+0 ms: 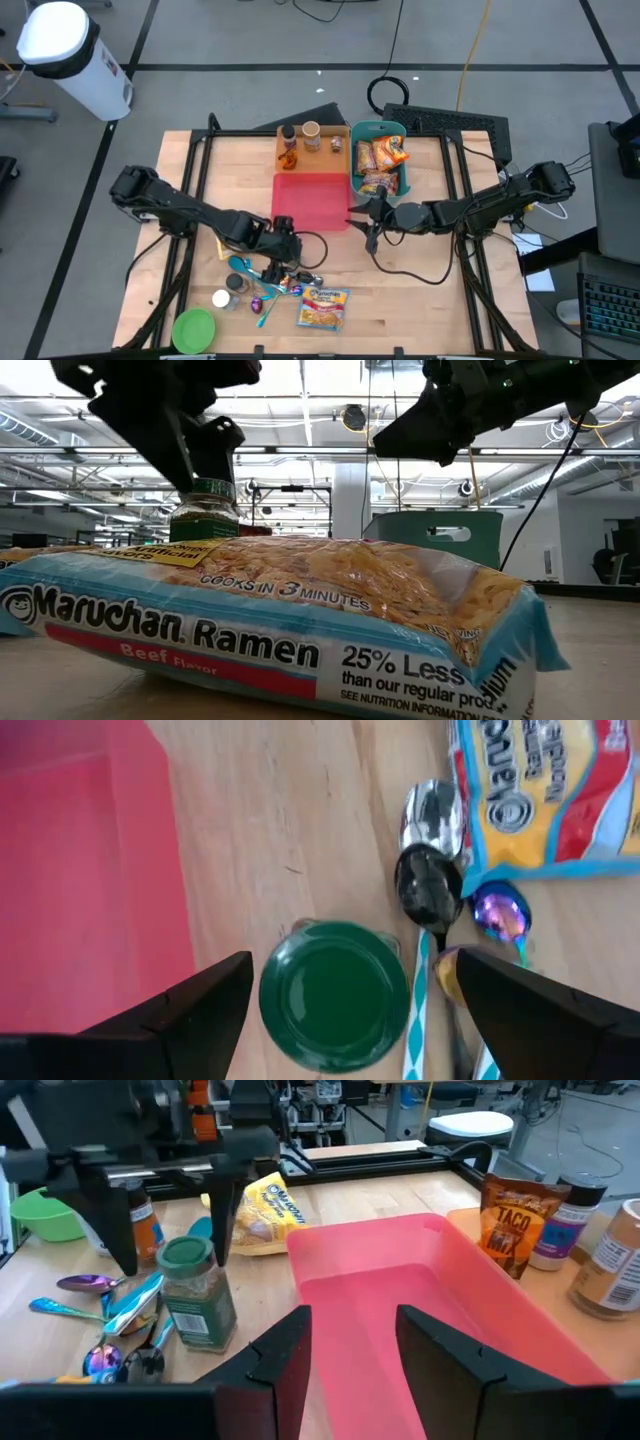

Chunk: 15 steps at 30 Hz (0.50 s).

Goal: Pick & Place Food Item
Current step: Put the green spice bottle into the orange bin

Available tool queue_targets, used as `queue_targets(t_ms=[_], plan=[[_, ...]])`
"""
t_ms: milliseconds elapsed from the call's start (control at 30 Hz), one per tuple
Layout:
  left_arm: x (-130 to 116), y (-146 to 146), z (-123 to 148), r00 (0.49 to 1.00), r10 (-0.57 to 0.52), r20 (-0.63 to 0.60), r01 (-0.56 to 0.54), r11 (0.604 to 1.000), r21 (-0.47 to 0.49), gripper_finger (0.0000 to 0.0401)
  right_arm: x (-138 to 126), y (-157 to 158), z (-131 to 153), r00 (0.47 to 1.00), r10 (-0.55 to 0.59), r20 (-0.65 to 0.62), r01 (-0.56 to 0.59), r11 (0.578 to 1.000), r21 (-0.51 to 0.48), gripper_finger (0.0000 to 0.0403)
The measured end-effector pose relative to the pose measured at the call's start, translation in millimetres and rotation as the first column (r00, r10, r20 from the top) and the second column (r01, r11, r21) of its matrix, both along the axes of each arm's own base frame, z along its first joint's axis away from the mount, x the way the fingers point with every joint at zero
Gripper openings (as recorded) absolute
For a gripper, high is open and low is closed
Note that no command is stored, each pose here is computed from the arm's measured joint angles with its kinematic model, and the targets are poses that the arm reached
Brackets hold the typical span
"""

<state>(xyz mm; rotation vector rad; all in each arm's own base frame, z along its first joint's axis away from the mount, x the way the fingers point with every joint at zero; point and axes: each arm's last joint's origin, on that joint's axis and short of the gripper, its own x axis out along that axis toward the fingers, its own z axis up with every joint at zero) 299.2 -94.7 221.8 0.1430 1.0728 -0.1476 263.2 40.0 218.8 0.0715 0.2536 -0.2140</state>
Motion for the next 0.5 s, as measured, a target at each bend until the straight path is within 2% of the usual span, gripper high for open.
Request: queue_targets(t_ms=[200,500], plan=[[1.9,1.5,-4.3,1.0,-0.011,-0.008,0.011,0.999,0.047,0.033,0.0,-0.1,0.0,1.0,0.0,0.0,0.0,1.0,0.0,0.0141],[3.1,2.9,-3.9,1.0,-0.023,-0.013,0.023,1.0,-0.006,0.021,0.0,-0.1,-0.1,1.0,0.0,-0.001,0.0,1.0,0.0,0.0141]])
